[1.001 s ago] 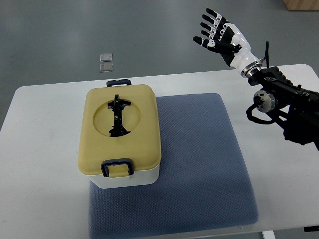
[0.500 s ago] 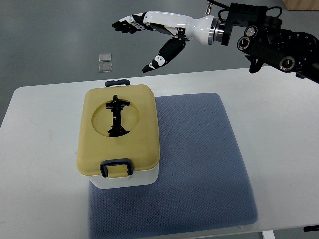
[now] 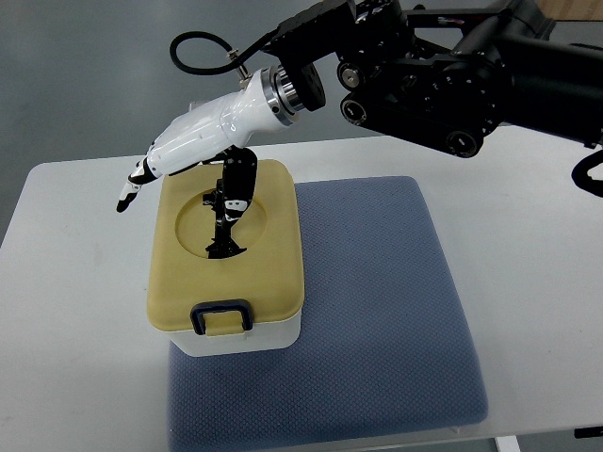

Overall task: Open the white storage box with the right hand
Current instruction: 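Lower the right hand and grasp the black handle on the yellow lid, then lift the yellow lid off the box and carry it over the mat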

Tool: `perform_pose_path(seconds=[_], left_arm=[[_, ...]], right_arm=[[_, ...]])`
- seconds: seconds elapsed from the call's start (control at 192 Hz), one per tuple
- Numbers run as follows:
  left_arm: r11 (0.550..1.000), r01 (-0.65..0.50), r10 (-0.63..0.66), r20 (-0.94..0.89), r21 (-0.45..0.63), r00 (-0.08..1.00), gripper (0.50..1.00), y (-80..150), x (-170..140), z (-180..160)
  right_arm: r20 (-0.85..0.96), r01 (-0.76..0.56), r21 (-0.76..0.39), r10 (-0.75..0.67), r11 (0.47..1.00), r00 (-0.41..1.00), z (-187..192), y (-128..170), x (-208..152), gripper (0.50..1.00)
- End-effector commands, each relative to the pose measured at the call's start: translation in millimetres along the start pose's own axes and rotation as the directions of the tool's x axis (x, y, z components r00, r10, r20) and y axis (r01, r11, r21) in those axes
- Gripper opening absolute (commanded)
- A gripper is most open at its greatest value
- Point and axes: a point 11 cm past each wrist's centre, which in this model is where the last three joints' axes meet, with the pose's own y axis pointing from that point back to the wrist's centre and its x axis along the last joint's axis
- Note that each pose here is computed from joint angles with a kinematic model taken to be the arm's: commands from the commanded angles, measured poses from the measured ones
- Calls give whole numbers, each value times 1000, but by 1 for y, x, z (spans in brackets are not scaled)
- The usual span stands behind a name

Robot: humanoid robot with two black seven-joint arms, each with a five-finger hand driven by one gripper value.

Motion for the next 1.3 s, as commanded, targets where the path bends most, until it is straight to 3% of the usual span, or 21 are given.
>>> perform_pose_path(seconds=[0.0, 0.151, 0.334, 0.584, 0.818, 1.016, 1.292], left_arm=[[1000, -1, 1, 0, 0, 1000, 1000, 0, 0, 0], [1000, -1, 1, 0, 0, 1000, 1000, 0, 0, 0], [1000, -1, 1, 0, 0, 1000, 1000, 0, 0, 0], [1000, 1, -1, 0, 0, 1000, 1000, 0, 0, 0], [1000, -1, 1, 0, 0, 1000, 1000, 0, 0, 0], [1000, 1, -1, 0, 0, 1000, 1000, 0, 0, 0], [1000, 1, -1, 0, 0, 1000, 1000, 0, 0, 0]], right_arm=[[-60, 51, -26, -53, 998, 997, 2, -6, -7, 889], [-81, 63, -38, -66, 997, 995, 4, -8, -12, 817], [-95, 55, -56, -60, 997, 994, 10, -3, -15, 764], [-95, 54, -61, -60, 997, 994, 12, -1, -15, 721], [-86, 50, -75, -56, 996, 995, 17, 6, -15, 584], [-85, 50, -74, -56, 996, 995, 16, 5, -16, 576], [-72, 53, -59, -57, 997, 996, 15, -1, -22, 511]])
